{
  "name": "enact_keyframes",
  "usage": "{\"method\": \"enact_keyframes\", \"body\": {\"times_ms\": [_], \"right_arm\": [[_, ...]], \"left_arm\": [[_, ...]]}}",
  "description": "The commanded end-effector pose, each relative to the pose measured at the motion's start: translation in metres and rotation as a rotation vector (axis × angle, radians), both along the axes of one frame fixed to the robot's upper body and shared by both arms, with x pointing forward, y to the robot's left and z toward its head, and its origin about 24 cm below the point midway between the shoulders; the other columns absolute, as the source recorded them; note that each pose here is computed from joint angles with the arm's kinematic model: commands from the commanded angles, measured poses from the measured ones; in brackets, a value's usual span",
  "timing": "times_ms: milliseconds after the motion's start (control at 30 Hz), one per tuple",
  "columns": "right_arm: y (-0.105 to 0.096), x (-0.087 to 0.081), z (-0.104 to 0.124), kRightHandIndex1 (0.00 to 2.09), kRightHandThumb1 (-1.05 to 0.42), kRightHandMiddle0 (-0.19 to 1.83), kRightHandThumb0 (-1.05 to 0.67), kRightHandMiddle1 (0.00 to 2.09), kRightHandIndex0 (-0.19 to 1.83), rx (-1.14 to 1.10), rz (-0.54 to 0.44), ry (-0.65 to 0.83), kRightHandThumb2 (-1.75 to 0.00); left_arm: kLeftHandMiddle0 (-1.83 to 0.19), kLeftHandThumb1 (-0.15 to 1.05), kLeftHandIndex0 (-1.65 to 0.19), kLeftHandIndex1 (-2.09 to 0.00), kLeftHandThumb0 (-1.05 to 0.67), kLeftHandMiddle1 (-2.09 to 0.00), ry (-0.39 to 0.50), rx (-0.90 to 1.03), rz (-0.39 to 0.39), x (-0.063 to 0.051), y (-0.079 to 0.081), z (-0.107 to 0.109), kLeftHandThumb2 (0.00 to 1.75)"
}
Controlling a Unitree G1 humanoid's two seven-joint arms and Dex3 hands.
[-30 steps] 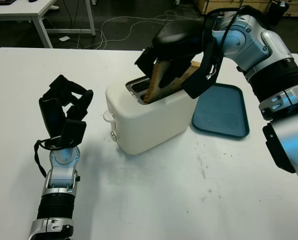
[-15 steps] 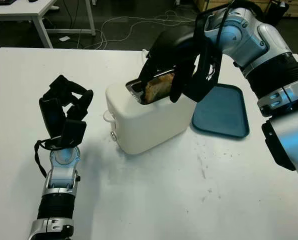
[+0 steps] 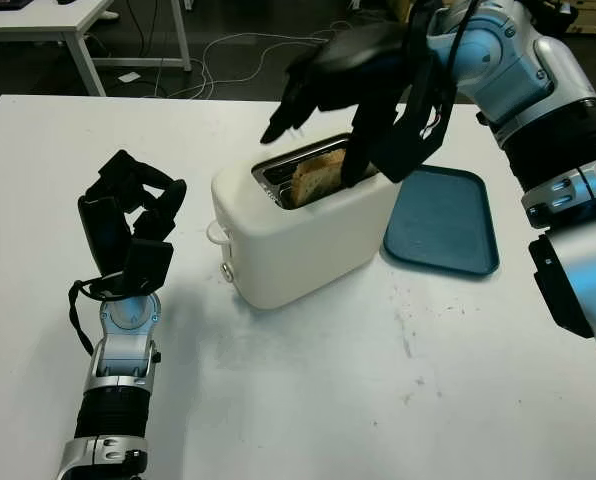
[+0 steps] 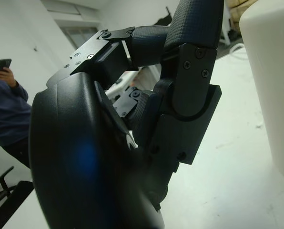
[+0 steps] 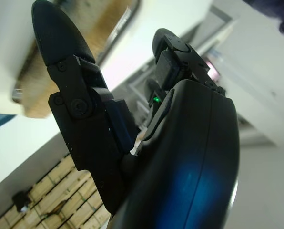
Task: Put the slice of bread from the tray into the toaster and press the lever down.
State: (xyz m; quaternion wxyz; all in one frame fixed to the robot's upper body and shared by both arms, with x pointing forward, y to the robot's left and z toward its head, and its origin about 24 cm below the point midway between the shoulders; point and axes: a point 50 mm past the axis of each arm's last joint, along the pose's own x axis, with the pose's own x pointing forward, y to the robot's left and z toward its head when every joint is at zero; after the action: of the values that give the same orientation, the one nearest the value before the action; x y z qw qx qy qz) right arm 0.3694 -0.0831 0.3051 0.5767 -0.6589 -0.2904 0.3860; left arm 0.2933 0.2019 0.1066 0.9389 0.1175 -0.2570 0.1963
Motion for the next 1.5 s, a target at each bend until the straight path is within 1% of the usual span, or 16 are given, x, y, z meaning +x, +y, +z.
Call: {"method": "enact_keyframes", "body": {"times_ms": [0,100,200,367,500,600,767,833,867,933,1033,1133,1267,1367,1400,1467], "right_arm": [[-0.017,0.001,0.008,0.76,-0.86,0.59,-0.70,0.09,0.24,0.162,-0.026,-0.040,-0.02],[-0.044,0.002,0.011,0.80,-0.90,0.77,-0.58,0.15,0.47,0.440,-0.060,-0.079,-0.01],[-0.074,0.002,-0.003,0.84,-0.92,0.88,-0.51,0.19,0.63,0.670,-0.128,-0.123,-0.06],[-0.124,-0.004,-0.072,0.93,-0.92,0.98,-0.32,0.21,0.84,0.886,-0.325,-0.092,-0.19],[-0.142,-0.025,-0.121,0.86,-0.92,1.02,-0.24,0.19,0.90,1.009,-0.452,-0.099,-0.28],[-0.148,-0.044,-0.150,0.82,-0.92,1.06,-0.25,0.18,0.95,1.153,-0.543,-0.114,-0.30],[-0.153,-0.068,-0.179,1.10,-0.92,1.11,-0.27,0.22,0.93,1.329,-0.648,-0.124,-0.29],[-0.152,-0.075,-0.189,1.20,-0.92,1.11,-0.27,0.30,0.92,1.387,-0.676,-0.120,-0.28],[-0.150,-0.079,-0.195,1.26,-0.92,1.05,-0.27,0.44,0.90,1.424,-0.698,-0.116,-0.28],[-0.148,-0.084,-0.203,1.34,-0.92,1.00,-0.28,0.58,0.91,1.494,-0.731,-0.114,-0.27],[-0.142,-0.089,-0.212,1.43,-0.92,0.99,-0.32,0.66,0.92,1.604,-0.775,-0.114,-0.26],[-0.137,-0.091,-0.219,1.55,-0.92,0.94,-0.33,0.85,0.88,1.686,-0.793,-0.075,-0.30],[-0.133,-0.092,-0.226,1.55,-0.92,0.95,-0.36,0.76,0.86,1.725,-0.804,0.008,-0.32],[-0.132,-0.091,-0.226,1.61,-0.92,0.87,-0.37,0.98,0.83,1.710,-0.818,0.034,-0.33],[-0.133,-0.091,-0.225,1.65,-0.92,0.83,-0.36,1.10,0.82,1.704,-0.818,0.040,-0.34],[-0.133,-0.090,-0.225,1.67,-0.92,0.80,-0.36,1.18,0.82,1.718,-0.817,0.055,-0.35]], "left_arm": [[-1.03,0.92,-0.82,-1.46,-0.97,-1.65,0.008,0.001,-0.006,-0.002,-0.001,-0.002,0.19],[-1.03,0.92,-0.82,-1.46,-0.97,-1.65,0.007,-0.001,-0.005,-0.002,0.000,-0.002,0.20],[-1.03,0.92,-0.82,-1.45,-0.97,-1.65,0.006,-0.002,-0.009,-0.002,0.002,-0.002,0.20],[-1.02,0.92,-0.81,-1.43,-0.95,-1.63,0.001,0.016,-0.037,-0.001,0.002,0.000,0.20],[-1.02,0.92,-0.83,-1.42,-0.95,-1.62,-0.006,0.036,-0.047,0.001,0.002,0.003,0.23],[-1.01,0.92,-0.85,-1.42,-0.92,-1.59,-0.009,0.038,-0.067,0.002,0.000,0.004,0.26],[-1.02,0.92,-0.86,-1.43,-0.93,-1.57,-0.003,0.039,-0.068,0.004,-0.002,0.004,0.30],[-1.02,0.92,-0.86,-1.44,-0.93,-1.58,-0.004,0.039,-0.068,0.004,-0.002,0.004,0.31],[-1.02,0.92,-0.85,-1.44,-0.92,-1.58,-0.005,0.035,-0.072,0.004,-0.002,0.003,0.31],[-1.02,0.92,-0.85,-1.45,-0.92,-1.58,-0.001,0.027,-0.074,0.004,-0.003,0.003,0.31],[-1.02,0.92,-0.85,-1.45,-0.93,-1.59,0.004,0.027,-0.076,0.004,-0.003,0.002,0.31],[-1.02,0.92,-0.85,-1.46,-0.92,-1.60,0.007,0.033,-0.074,0.003,-0.002,0.002,0.31],[-1.01,0.92,-0.83,-1.47,-0.91,-1.62,0.015,0.074,-0.072,0.002,0.001,0.001,0.32],[-1.02,0.92,-0.81,-1.46,-0.91,-1.63,0.020,0.123,-0.078,0.001,0.005,0.002,0.32],[-1.02,0.92,-0.80,-1.45,-0.90,-1.63,0.019,0.137,-0.080,0.001,0.006,0.003,0.31],[-1.02,0.92,-0.79,-1.43,-0.89,-1.62,0.011,0.196,-0.079,-0.002,0.011,0.007,0.31]]}}
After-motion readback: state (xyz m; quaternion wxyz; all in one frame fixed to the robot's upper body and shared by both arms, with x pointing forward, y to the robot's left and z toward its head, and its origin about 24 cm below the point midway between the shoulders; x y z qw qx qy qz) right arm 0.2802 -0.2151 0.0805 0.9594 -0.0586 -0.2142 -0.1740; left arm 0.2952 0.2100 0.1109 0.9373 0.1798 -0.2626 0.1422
